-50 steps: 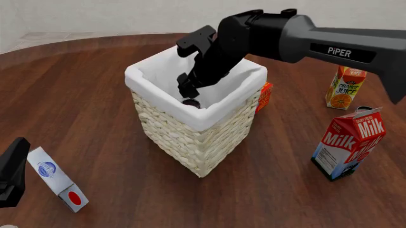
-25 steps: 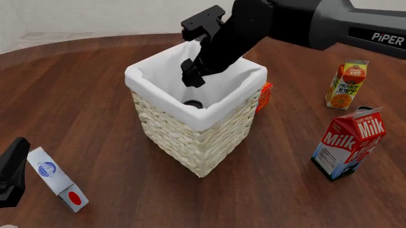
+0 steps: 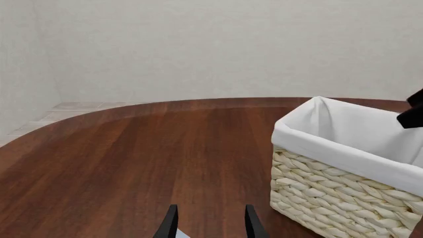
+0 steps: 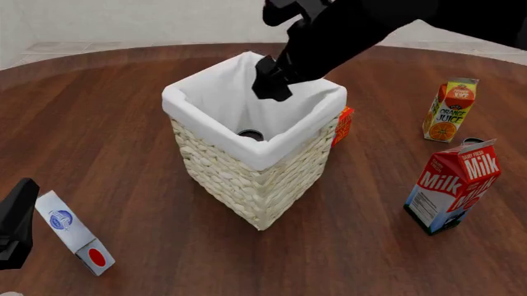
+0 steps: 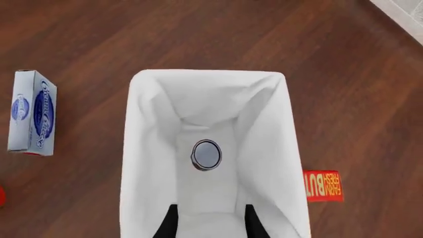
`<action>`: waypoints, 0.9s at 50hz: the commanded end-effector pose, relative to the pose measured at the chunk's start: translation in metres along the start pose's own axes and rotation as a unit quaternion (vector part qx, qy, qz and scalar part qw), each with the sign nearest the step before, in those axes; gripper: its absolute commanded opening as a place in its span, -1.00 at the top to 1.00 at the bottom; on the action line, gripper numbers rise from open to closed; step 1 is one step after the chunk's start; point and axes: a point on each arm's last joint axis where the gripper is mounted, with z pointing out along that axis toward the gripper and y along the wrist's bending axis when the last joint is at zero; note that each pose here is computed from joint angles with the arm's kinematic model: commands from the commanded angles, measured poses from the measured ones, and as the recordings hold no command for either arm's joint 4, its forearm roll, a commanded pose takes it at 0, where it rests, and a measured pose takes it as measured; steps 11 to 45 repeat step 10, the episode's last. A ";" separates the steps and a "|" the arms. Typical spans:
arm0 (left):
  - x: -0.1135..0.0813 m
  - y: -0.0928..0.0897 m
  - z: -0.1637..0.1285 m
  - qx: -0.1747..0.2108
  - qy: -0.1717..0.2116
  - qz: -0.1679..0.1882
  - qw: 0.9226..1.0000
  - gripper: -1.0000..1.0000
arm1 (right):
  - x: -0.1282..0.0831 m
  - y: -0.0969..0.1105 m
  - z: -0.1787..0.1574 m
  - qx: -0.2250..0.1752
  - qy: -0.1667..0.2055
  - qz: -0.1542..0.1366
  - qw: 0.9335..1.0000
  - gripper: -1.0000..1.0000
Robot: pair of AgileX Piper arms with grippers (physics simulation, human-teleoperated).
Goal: Pick up the tomato sauce, and put it in the basket.
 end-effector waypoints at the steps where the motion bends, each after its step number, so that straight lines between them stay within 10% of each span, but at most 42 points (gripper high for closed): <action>1: 0.000 0.000 0.000 0.000 0.000 0.000 1.000 -1.00 | 0.015 0.007 -0.035 -0.002 -0.016 0.006 1.000 -1.00; 45: 0.000 0.000 0.000 0.000 0.000 0.000 1.000 -1.00 | 0.030 0.008 -0.068 0.001 -0.031 0.017 0.999 -1.00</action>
